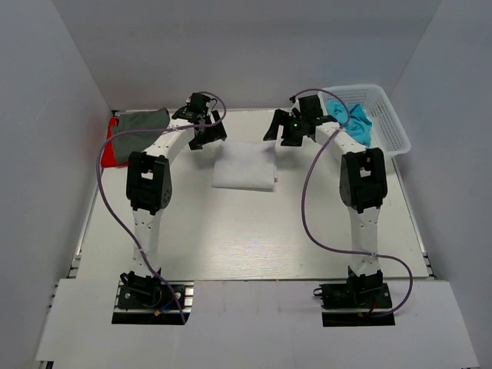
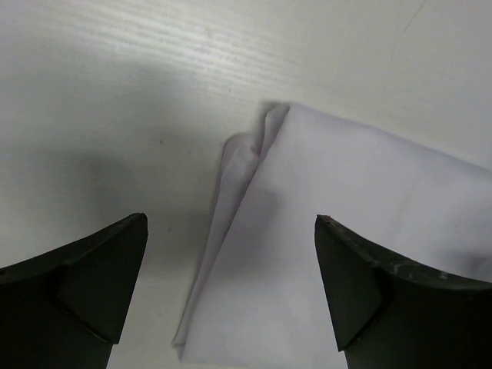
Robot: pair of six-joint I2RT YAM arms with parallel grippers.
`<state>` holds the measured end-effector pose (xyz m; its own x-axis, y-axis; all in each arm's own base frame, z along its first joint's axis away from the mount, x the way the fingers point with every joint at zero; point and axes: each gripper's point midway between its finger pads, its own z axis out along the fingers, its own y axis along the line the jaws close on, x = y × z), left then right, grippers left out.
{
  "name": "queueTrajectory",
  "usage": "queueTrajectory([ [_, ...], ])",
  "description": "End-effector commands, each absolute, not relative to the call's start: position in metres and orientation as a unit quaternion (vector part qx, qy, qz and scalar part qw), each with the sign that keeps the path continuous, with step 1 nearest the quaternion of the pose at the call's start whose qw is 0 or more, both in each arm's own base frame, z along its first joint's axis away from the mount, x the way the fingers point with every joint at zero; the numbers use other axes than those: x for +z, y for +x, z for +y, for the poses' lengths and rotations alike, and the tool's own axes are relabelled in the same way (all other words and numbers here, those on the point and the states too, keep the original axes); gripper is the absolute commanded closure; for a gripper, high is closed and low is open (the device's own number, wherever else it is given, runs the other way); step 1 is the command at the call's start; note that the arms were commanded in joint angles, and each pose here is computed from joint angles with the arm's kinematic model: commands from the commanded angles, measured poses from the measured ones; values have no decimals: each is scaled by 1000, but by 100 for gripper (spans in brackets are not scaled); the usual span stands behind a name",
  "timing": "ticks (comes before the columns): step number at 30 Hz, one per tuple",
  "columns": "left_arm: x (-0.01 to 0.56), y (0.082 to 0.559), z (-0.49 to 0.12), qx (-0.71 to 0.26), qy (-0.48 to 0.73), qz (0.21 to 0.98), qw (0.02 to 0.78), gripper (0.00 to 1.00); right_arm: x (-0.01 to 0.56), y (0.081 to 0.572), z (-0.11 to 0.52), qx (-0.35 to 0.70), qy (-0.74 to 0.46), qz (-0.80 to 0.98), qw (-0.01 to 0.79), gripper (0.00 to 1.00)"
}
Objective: Fold and stack the t-shirts
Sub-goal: Fold the long partially folded tshirt into a neat square, then put the neatly folded tshirt into the corner of the board with the left arm
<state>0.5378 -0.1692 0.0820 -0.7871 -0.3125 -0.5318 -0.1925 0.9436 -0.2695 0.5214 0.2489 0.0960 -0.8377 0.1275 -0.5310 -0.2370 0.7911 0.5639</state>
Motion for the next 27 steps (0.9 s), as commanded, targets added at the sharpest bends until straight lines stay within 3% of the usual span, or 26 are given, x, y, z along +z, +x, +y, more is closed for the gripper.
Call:
queueTrajectory([
  [1, 126, 520, -176, -126, -116, 929, 329, 0, 153, 503, 255, 347, -63, 874, 334, 10],
  [6, 92, 487, -183, -125, -83, 946, 289, 0, 154, 464, 261, 365, -92, 865, 333, 10],
  [14, 49, 482, -186, -116, -54, 963, 238, 4, 115, 426, 273, 399, -87, 871, 272, 10],
  [15, 45, 479, -192, -131, -49, 964, 227, 11, 116, 426, 274, 402, -85, 869, 275, 10],
  [18, 27, 471, -190, -112, -48, 970, 212, 18, 118, 421, 270, 396, -83, 871, 279, 10],
  [20, 13, 466, -187, -101, -50, 974, 196, 29, 125, 416, 267, 397, -86, 868, 284, 10],
  [21, 11, 466, -185, -94, -52, 975, 192, 41, 127, 412, 264, 395, -86, 868, 288, 10],
  [24, 4, 461, -191, -90, -25, 978, 187, 56, 131, 405, 258, 389, -85, 867, 299, 10],
  [27, 2, 463, -193, -81, -2, 978, 192, 87, 135, 400, 251, 377, -80, 868, 313, 10],
])
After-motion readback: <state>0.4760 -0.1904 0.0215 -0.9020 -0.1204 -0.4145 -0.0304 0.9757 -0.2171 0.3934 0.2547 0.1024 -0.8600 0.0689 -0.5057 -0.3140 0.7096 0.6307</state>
